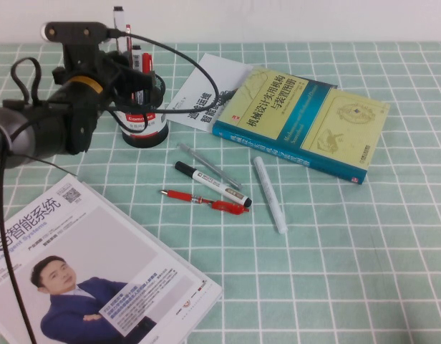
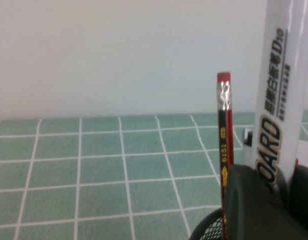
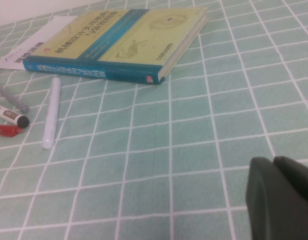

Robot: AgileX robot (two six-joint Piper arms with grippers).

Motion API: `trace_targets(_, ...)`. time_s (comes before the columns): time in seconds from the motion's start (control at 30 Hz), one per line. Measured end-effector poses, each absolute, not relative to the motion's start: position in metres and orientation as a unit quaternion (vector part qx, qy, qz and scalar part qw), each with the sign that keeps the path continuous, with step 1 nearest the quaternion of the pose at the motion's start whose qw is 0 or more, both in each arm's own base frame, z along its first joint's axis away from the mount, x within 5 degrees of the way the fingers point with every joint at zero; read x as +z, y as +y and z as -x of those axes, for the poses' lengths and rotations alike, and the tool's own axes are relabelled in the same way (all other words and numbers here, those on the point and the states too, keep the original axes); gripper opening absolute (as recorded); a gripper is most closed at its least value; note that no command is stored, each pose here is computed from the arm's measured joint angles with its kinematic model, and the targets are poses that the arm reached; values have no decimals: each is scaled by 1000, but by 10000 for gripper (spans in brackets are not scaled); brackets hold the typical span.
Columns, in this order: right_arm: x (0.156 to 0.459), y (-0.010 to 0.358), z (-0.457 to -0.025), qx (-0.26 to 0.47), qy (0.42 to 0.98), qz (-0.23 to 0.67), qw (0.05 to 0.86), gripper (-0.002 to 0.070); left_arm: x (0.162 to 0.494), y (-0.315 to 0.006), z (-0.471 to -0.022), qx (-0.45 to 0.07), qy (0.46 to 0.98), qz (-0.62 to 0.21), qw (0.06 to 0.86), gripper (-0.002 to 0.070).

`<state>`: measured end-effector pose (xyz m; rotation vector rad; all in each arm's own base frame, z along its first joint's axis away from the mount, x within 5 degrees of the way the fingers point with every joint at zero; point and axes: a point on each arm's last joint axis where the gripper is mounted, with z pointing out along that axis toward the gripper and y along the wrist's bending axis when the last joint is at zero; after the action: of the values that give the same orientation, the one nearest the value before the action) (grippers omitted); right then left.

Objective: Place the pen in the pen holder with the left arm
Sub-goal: Place the pen onto the pen holder

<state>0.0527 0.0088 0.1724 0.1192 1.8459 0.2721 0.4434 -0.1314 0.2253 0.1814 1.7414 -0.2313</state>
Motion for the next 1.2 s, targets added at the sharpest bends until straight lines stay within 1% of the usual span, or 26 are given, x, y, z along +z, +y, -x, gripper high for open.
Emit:
trace_targets(0.27,172,9,-53,117,794,-51,594,-20,216,-132,-446,-100,765,-80,631,109)
trace_targets(0.6,172,9,-53,117,794,-51,594,-20,216,-132,-446,-96,759,-84,638,109)
trace_targets(0.8,172,9,-53,117,794,-51,594,-20,217,-132,-446,-77,756,-107,641,112)
trace_targets(0.93,172,9,-53,117,794,-51,594,-20,217,-132,-446,-72,755,-112,642,146)
trace_targets(1.03,172,9,-53,117,794,-51,594,-20,216,-131,-447,-74,757,-103,641,188)
trace_targets(1.2,172,9,-53,117,794,-51,594,-20,216,-130,-447,-77,759,-91,641,223)
